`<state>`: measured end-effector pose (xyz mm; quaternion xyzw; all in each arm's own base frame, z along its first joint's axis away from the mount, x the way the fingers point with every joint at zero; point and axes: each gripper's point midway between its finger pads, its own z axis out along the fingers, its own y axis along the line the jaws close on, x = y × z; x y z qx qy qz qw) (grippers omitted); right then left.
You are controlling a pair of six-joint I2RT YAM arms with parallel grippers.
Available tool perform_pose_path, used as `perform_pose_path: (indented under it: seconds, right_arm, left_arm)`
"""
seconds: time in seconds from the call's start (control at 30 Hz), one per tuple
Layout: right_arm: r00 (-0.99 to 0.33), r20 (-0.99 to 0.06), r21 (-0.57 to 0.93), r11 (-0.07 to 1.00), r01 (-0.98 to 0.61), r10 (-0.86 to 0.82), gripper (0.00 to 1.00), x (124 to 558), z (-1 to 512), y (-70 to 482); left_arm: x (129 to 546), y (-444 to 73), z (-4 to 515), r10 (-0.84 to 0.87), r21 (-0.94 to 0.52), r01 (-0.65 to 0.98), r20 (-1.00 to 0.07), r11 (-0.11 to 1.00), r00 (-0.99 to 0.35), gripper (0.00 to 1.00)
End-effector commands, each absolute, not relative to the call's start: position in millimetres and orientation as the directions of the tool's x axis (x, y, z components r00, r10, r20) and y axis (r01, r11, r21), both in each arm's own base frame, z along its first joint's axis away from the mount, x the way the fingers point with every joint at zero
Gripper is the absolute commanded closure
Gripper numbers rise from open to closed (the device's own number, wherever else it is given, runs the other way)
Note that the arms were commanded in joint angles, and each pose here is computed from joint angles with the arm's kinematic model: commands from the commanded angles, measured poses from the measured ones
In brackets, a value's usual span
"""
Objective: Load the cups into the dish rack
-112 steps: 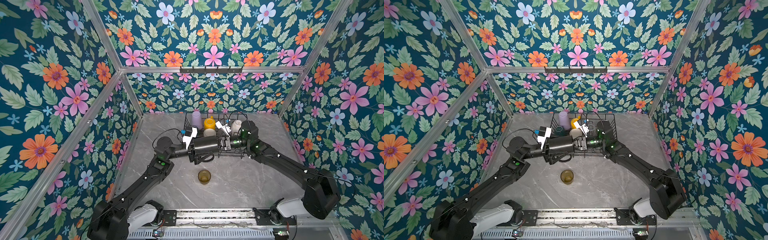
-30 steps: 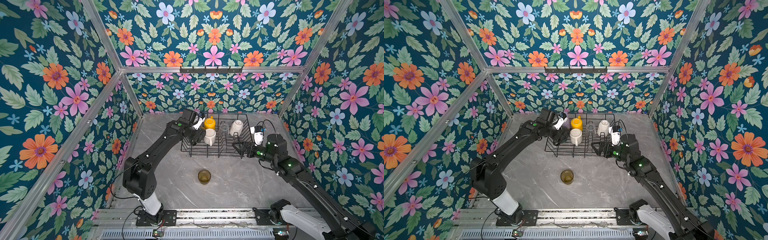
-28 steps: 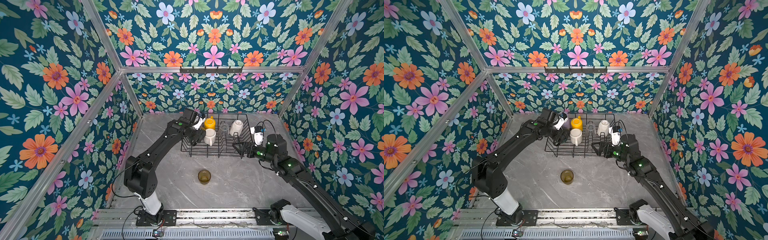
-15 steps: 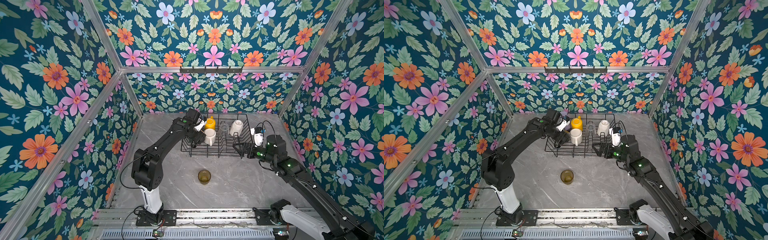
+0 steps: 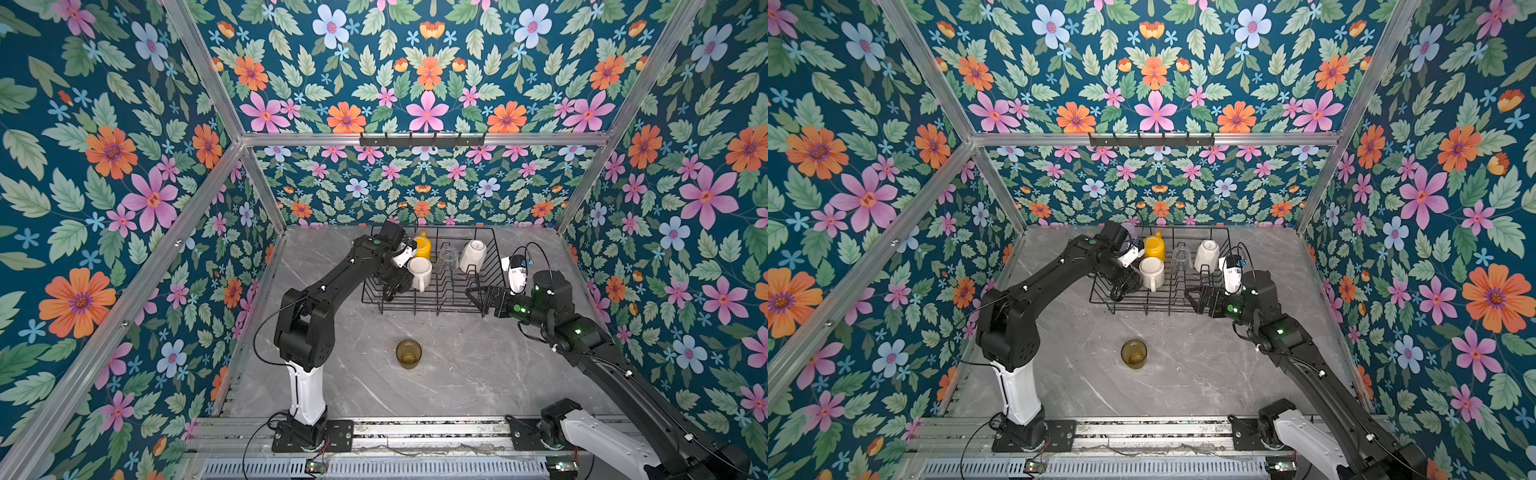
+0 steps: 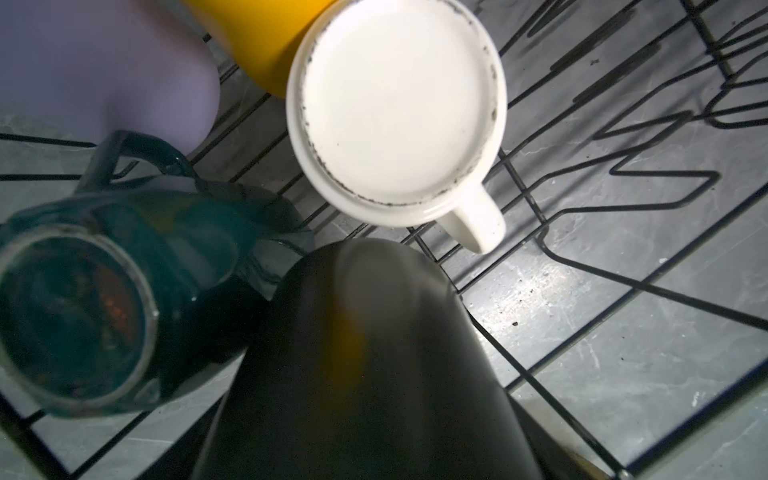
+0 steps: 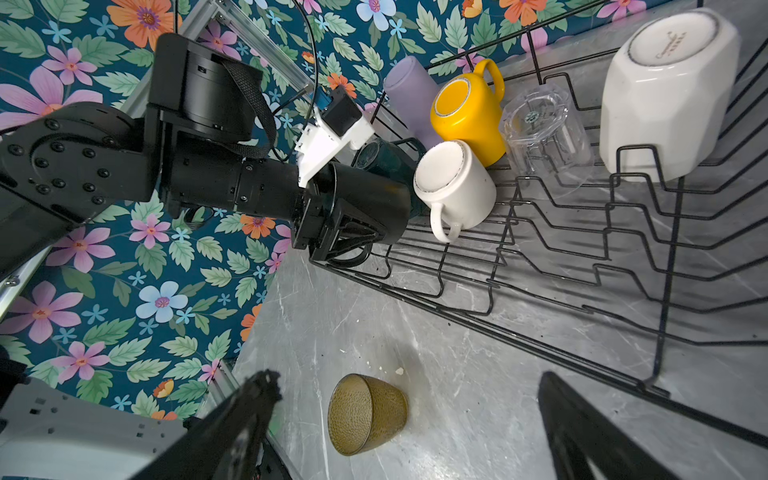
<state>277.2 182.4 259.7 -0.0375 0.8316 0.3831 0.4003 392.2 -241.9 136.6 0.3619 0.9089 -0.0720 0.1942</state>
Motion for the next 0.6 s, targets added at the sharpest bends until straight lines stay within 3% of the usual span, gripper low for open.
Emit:
perform_pose_path:
  seconds: [0.0, 0.57]
  right_arm:
    - [-0.665, -0.706, 0.605, 0.696, -0.387, 0.244, 0.01, 278.6, 264.1, 184.1]
    - [-0.679, -0.691, 0.618, 0.691, -0.376, 0.248, 0.01, 278.4, 258.5, 184.6]
  left_arm:
    - [398.5, -237.4, 136.9, 0.643, 0.051, 0.685, -0.401, 0.727, -0.653, 1.00]
    - [402.7, -230.5, 107.6, 0.655, 0.068, 0.671, -0.308, 0.739, -0.690, 1.00]
